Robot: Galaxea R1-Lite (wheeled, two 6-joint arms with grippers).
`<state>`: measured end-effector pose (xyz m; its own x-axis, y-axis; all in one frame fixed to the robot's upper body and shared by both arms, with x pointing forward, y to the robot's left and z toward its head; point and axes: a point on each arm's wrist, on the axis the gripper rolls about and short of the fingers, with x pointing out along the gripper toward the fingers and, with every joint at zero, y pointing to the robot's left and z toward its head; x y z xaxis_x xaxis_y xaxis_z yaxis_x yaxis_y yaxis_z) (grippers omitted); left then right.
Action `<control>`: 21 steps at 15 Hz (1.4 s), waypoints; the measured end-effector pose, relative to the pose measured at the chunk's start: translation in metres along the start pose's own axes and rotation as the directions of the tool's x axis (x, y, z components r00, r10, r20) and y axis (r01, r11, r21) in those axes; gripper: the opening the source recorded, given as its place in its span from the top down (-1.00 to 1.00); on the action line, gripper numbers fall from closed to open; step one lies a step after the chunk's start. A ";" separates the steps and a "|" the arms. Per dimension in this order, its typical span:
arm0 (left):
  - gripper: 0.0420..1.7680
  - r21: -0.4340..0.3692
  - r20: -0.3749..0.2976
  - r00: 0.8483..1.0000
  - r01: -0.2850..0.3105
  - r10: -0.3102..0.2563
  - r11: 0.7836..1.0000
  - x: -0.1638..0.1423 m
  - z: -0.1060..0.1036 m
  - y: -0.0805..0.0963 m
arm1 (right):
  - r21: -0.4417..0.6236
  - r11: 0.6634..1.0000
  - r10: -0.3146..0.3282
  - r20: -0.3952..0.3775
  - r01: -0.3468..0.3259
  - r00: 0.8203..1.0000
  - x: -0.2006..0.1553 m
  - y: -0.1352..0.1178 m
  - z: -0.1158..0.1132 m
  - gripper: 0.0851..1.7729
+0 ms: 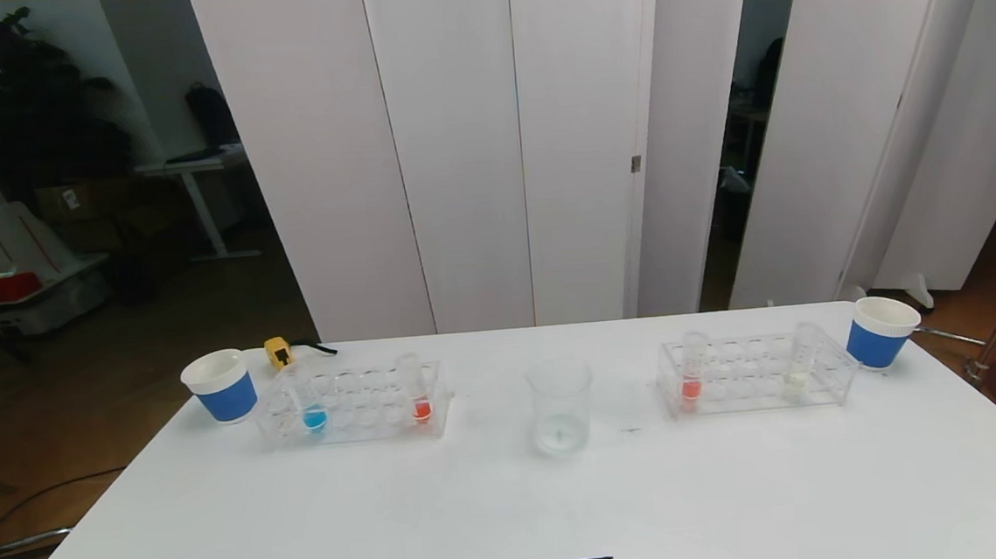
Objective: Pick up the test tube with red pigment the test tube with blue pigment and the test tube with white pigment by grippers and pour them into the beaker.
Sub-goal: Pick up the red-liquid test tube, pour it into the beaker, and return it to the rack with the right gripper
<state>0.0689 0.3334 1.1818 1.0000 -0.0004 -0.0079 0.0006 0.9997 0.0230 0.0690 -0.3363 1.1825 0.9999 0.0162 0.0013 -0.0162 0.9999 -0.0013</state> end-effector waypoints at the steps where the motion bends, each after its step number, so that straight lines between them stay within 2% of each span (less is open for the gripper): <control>1: -0.98 0.000 0.000 1.000 0.000 0.000 1.000 0.000 0.000 0.000 | 0.000 1.000 0.000 0.000 0.000 1.000 0.000 0.000 0.000 -0.95; 21: -0.98 0.000 0.000 1.000 0.000 0.000 1.000 0.000 0.000 0.000 | 0.000 1.000 0.000 0.000 0.000 1.000 0.000 0.000 0.000 -0.95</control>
<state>0.0689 0.3334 1.1818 1.0000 -0.0004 -0.0079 0.0006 0.9997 0.0230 0.0690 -0.3363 1.1825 0.9999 0.0162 0.0013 -0.0162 0.9999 -0.0013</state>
